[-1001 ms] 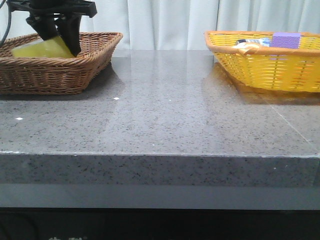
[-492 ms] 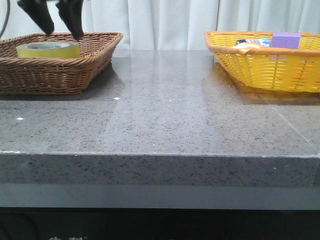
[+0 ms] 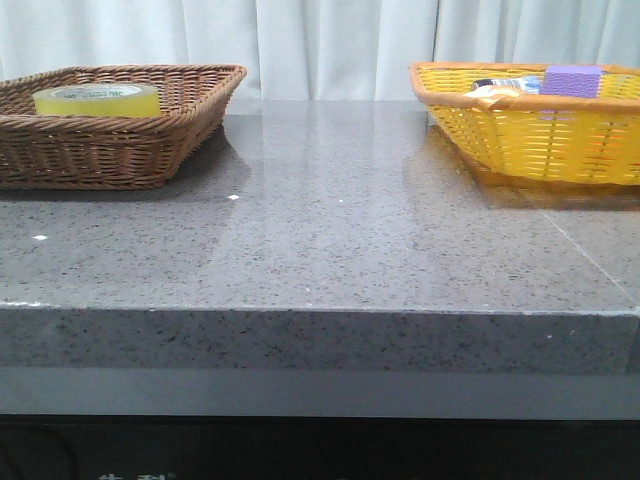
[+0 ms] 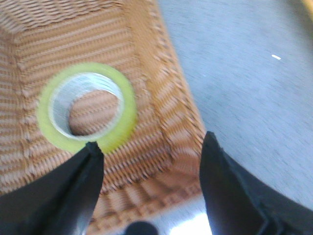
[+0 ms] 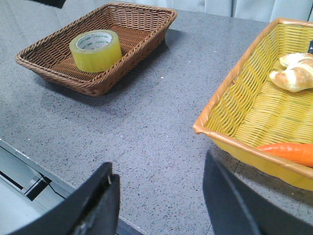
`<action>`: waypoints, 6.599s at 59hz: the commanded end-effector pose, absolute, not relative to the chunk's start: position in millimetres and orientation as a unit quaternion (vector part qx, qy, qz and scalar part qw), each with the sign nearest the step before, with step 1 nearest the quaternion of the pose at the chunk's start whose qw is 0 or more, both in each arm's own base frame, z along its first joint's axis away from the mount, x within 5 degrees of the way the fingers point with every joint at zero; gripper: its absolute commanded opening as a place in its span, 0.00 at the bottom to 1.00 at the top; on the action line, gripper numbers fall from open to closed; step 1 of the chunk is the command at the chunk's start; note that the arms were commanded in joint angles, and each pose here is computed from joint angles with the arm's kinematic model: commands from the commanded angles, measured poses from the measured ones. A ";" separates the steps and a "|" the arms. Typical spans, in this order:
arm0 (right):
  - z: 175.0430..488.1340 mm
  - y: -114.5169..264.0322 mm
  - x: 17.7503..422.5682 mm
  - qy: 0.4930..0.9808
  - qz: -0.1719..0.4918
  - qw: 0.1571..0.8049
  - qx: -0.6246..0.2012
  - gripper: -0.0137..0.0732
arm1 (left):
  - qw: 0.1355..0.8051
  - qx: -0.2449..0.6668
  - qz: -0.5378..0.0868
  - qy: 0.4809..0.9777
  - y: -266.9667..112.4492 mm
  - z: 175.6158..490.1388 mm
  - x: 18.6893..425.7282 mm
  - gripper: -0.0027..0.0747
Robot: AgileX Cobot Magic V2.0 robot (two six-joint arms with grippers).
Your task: Transfer tape with both arms
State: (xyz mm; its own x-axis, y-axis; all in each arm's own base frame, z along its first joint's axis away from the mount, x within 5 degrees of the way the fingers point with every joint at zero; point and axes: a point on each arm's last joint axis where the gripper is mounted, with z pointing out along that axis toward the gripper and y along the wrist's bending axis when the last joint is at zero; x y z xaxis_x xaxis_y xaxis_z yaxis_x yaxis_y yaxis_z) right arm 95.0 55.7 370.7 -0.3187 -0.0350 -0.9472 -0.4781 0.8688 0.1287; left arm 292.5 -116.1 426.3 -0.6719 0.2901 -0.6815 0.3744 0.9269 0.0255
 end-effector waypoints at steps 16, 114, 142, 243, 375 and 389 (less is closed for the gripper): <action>386.7 54.6 95.4 0.753 0.205 0.606 -0.154 0.64 | 0.459 0.214 -0.097 0.857 -99.1 414.4 198.9 0.59; 376.5 39.8 99.8 0.793 0.124 0.581 -0.135 0.08 | 0.564 0.195 -0.129 0.792 -56.2 372.1 111.5 0.01; 376.6 39.8 99.8 0.793 0.124 0.581 -0.135 0.08 | 0.623 0.093 -0.098 0.771 -26.4 305.8 93.4 0.01; 376.5 39.9 100.0 0.793 0.124 0.581 -0.135 0.08 | 0.745 -0.011 -0.056 0.664 -3.2 203.0 56.0 0.01; 220.6 2.8 51.9 0.638 0.044 0.769 0.000 0.08 | 0.745 -0.011 -0.056 0.664 -3.2 203.0 56.0 0.01; 220.7 1.6 51.9 0.637 0.042 0.769 0.012 0.08 | 0.745 -0.011 -0.056 0.664 -3.2 203.0 56.0 0.01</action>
State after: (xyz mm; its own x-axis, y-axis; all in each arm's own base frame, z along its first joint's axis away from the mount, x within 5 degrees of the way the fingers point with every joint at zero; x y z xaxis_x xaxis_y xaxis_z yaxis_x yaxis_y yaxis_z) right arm 56.6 3.6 202.7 0.0443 0.0834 -0.9955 -0.0653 0.9946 0.0804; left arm 56.2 -3.8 207.3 0.0468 -0.0767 -0.9960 0.0697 0.9949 -0.0733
